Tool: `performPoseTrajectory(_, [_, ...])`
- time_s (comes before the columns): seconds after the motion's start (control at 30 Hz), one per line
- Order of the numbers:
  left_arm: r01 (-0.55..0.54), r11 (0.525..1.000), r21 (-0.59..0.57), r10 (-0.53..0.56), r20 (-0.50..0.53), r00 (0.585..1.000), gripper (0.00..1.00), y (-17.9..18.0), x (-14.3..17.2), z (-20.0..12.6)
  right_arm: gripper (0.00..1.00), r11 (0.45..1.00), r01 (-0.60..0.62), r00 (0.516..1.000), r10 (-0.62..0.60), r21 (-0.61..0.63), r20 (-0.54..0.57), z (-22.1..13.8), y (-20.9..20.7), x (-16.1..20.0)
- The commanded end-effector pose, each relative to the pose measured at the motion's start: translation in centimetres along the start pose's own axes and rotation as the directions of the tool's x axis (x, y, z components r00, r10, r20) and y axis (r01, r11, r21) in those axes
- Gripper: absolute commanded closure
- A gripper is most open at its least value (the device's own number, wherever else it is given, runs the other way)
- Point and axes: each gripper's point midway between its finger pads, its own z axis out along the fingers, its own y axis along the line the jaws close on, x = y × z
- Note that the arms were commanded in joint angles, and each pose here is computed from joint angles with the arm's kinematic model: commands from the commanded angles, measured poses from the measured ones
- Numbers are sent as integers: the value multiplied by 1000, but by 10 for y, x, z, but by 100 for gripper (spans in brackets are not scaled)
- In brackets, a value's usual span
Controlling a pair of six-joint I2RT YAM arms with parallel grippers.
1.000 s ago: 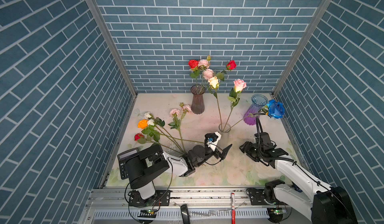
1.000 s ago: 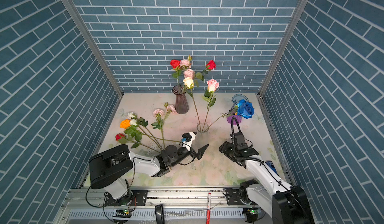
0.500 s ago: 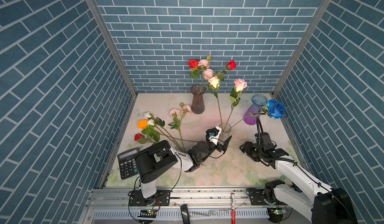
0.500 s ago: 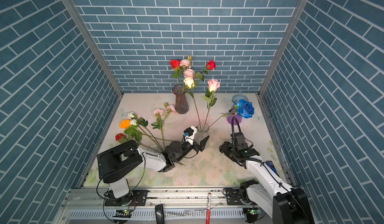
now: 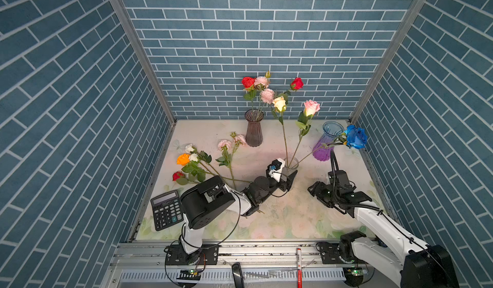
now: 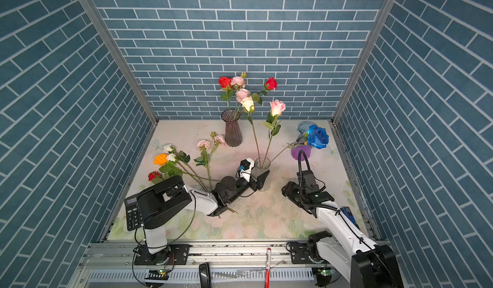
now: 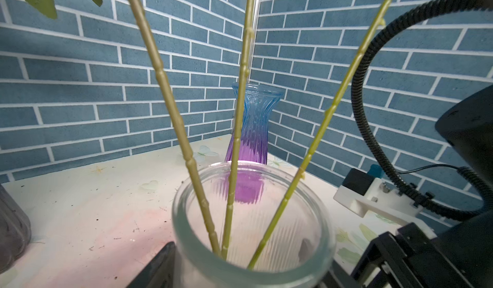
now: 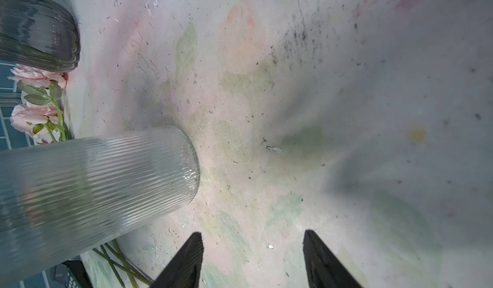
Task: Arrange flowers in a vase
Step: Move the vase to the top-right of the table.
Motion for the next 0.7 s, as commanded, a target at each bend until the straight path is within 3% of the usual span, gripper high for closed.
performPoseTrajectory(0.0, [-7,999,37,8,-36,999,28,-5,11,10,38,1000,-14,1000,14,5,-11,0,-3,2])
performPoseTrajectory(0.27, [-51,997,65,55,-64,996,35,-7,20,26,38,1000,-15,1000,15,-4,-14,2,-3,2])
performPoseTrajectory(0.67, [-76,995,63,81,-79,994,22,-1,29,41,38,1000,-20,1000,20,-13,-16,2,-3,2])
